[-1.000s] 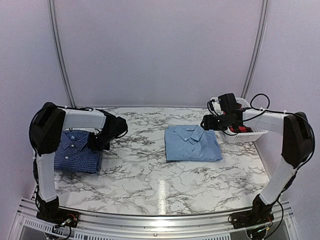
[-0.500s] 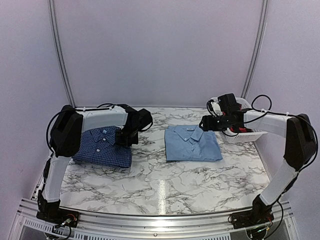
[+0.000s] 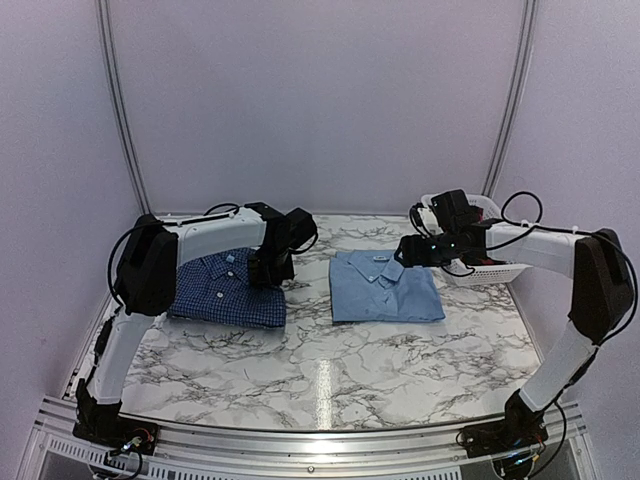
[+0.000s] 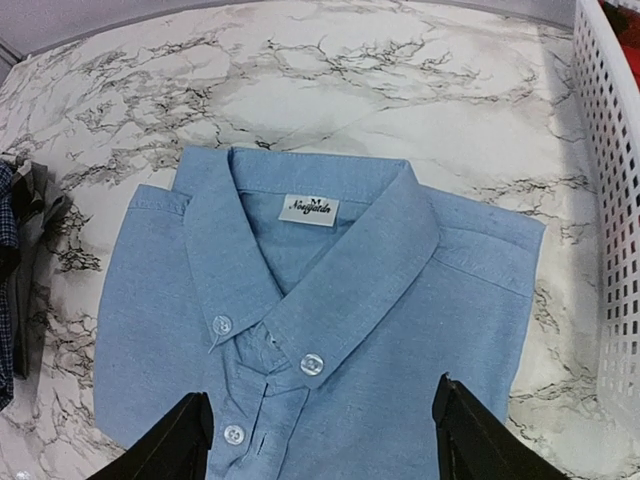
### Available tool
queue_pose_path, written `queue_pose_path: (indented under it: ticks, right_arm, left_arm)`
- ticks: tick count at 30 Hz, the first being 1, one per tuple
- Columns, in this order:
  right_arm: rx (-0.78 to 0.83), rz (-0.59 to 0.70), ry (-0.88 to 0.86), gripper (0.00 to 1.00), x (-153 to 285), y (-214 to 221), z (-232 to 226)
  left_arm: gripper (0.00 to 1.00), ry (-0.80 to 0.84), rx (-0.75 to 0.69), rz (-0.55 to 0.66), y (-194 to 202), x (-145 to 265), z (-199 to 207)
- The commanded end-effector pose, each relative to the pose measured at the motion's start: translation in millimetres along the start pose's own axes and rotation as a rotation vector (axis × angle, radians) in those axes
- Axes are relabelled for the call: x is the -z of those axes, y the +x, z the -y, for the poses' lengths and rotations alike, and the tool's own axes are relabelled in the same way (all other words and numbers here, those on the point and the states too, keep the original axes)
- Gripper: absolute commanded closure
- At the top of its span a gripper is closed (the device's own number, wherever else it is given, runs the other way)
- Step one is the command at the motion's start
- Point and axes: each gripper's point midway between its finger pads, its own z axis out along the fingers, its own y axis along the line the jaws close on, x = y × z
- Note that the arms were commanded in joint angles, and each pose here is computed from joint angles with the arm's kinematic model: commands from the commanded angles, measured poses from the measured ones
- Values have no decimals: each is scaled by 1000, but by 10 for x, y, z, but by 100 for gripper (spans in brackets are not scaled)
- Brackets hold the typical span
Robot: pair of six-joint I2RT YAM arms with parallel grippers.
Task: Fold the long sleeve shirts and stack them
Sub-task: Move the square-folded shirt to the center of the board, then pick up the square-folded shirt from the center of the board.
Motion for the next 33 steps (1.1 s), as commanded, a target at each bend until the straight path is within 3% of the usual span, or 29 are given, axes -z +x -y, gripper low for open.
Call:
queue_pose_path:
  ticks: [1, 11, 17, 23, 33]
  right_arm:
    - [3, 29, 8, 28, 146, -64, -42]
    - [-18, 32, 70, 23, 218, 24, 83]
    - [-43, 75, 151, 20, 351, 24, 269]
    - [-127, 58, 226, 20, 408, 162, 668]
    - [-187, -8, 250, 27, 308, 519, 894]
  left_arm:
    - [95, 82, 4, -19, 34, -24, 239]
    - [31, 168, -87, 73, -204, 480, 279]
    - [8, 279, -173, 155, -333, 944, 406]
    - [4, 558, -243, 123, -164, 1247, 881]
    - [12, 723, -215, -29, 196, 826, 1415]
